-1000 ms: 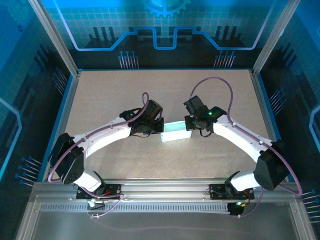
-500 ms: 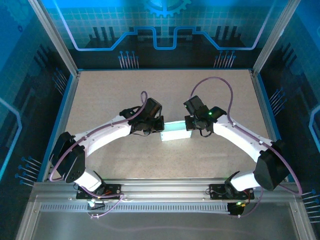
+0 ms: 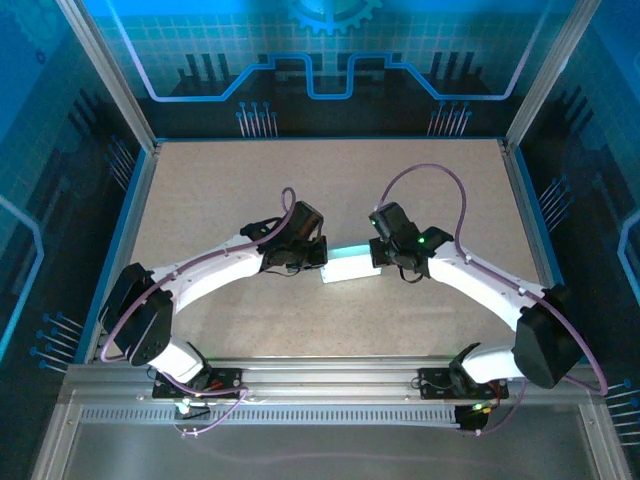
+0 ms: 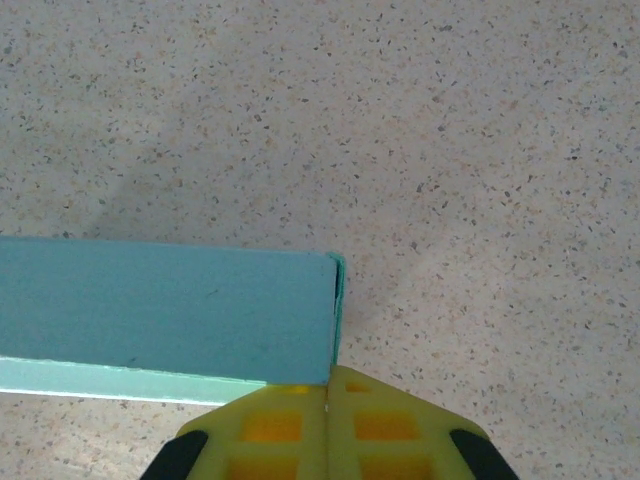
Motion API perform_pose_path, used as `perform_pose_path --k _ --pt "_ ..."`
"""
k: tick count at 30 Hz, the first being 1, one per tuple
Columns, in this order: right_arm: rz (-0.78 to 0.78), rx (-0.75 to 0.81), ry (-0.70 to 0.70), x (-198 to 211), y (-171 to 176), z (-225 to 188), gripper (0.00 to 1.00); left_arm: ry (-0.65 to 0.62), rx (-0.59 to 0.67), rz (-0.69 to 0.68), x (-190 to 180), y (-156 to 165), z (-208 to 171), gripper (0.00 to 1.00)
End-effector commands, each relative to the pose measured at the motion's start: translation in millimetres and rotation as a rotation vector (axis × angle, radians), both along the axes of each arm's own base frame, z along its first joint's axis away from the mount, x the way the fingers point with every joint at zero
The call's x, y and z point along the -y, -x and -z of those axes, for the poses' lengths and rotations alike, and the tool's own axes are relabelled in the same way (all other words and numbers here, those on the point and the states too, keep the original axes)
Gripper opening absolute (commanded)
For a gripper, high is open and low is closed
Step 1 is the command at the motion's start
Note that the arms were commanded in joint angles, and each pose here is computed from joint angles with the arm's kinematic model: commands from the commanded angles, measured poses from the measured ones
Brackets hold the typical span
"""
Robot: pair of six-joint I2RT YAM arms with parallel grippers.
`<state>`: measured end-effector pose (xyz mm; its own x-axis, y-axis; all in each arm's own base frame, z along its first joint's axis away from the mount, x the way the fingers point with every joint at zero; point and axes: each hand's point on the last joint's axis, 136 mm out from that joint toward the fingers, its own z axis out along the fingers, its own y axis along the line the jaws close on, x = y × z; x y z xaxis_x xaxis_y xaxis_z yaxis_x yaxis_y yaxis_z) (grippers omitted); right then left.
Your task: Fold the paper box
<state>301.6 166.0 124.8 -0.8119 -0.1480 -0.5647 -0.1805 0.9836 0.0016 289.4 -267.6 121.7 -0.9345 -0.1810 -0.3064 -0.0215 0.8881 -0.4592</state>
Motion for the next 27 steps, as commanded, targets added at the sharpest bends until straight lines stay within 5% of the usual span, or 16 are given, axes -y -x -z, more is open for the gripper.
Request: perform_pose_path --k 1,5,14,21,27 --pt "-0.036 0.003 0.01 -5 8 12 0.0 0.015 -0.033 0.02 2 8 7 0.09" --pt "-0.036 0.023 0.009 -4 9 9 0.0 0.047 0.017 0.078 7 11 -15 0.41" --pt "-0.035 0.036 0.018 -3 7 9 0.0 0.111 0.088 -0.016 -7 8 -49 0.68" --pt "-0.044 0.046 0.011 -5 8 4 0.0 0.171 0.049 -0.164 -17 -18 -35 0.66" --pt "-0.046 0.048 0.009 -5 9 3 0.0 0.166 -0.019 -0.174 -15 -17 -12 0.52"
